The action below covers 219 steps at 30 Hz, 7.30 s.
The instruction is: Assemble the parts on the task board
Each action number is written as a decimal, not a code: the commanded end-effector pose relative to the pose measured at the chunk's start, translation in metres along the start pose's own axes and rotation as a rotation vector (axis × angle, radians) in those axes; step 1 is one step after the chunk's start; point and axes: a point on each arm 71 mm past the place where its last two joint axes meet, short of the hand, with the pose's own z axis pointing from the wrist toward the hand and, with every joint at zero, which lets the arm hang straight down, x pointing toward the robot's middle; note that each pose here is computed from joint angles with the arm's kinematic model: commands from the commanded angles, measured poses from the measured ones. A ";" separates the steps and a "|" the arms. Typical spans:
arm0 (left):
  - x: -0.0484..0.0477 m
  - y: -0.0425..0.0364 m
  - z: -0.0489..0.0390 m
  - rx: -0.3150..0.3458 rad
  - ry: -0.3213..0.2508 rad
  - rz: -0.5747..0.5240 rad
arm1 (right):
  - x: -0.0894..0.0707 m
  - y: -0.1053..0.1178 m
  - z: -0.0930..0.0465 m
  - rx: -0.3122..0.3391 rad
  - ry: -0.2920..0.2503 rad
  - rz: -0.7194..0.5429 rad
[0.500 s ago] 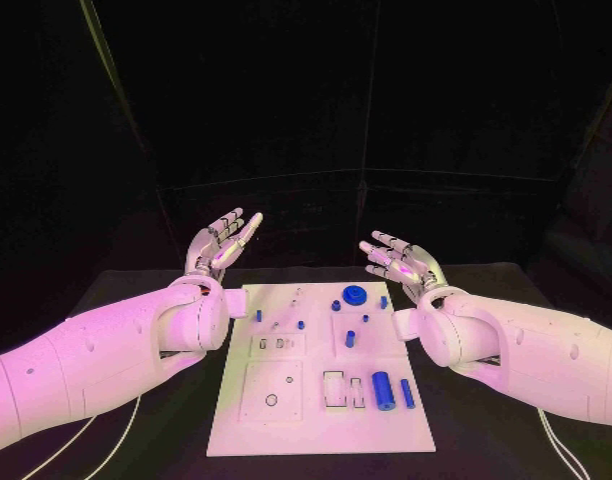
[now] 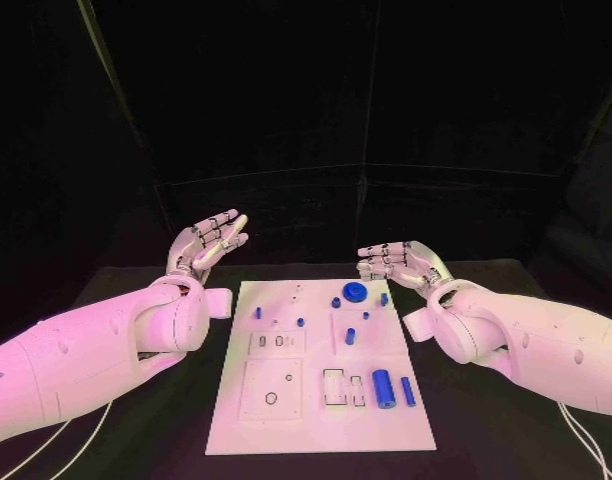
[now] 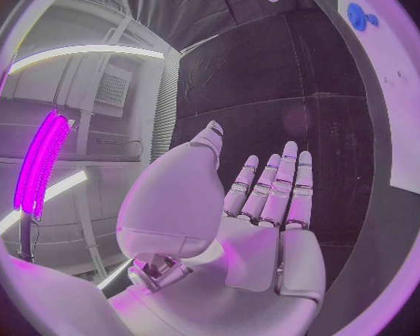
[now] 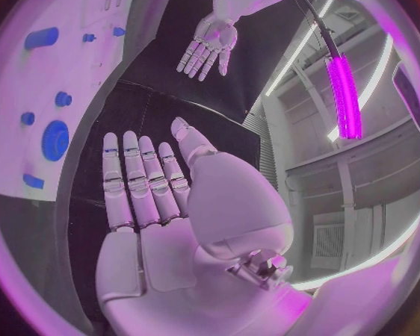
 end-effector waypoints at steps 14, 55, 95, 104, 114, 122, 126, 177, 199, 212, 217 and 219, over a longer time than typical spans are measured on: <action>0.0196 -0.0167 -0.0232 0.017 0.231 -0.070 | -0.007 0.044 0.009 -0.172 0.146 -0.593; 0.0447 -0.0379 -0.0476 -0.014 0.345 -0.133 | 0.018 0.082 0.037 -0.081 0.244 -1.209; 0.0468 -0.0358 -0.0465 -0.031 0.364 -0.140 | 0.026 0.077 0.047 -0.037 0.292 -1.205; 0.0459 -0.0356 -0.0464 -0.034 0.363 -0.139 | 0.024 0.081 0.047 -0.062 0.234 -1.217; 0.0452 -0.0357 -0.0465 -0.035 0.363 -0.139 | 0.030 0.092 0.044 -0.159 0.163 -1.180; 0.0453 -0.0360 -0.0468 -0.033 0.366 -0.141 | 0.036 0.100 0.050 -0.211 0.089 -1.145; 0.0457 -0.0360 -0.0468 -0.032 0.368 -0.142 | 0.041 0.101 0.058 -0.227 0.070 -1.136; 0.0470 -0.0387 -0.0475 -0.031 0.376 -0.145 | 0.072 0.099 0.089 -0.176 0.119 -1.184; 0.0375 -0.0398 -0.0446 -0.027 0.358 -0.134 | 0.022 0.118 0.057 -0.204 -0.023 -1.059; 0.0322 -0.0396 -0.0407 -0.024 0.347 -0.126 | -0.044 0.103 0.022 0.088 -0.024 -0.920; 0.0337 -0.0391 -0.0400 -0.025 0.351 -0.129 | -0.049 0.097 0.026 0.156 -0.023 -0.932; 0.0341 -0.0388 -0.0397 -0.026 0.351 -0.129 | -0.048 0.096 0.028 0.168 -0.016 -0.943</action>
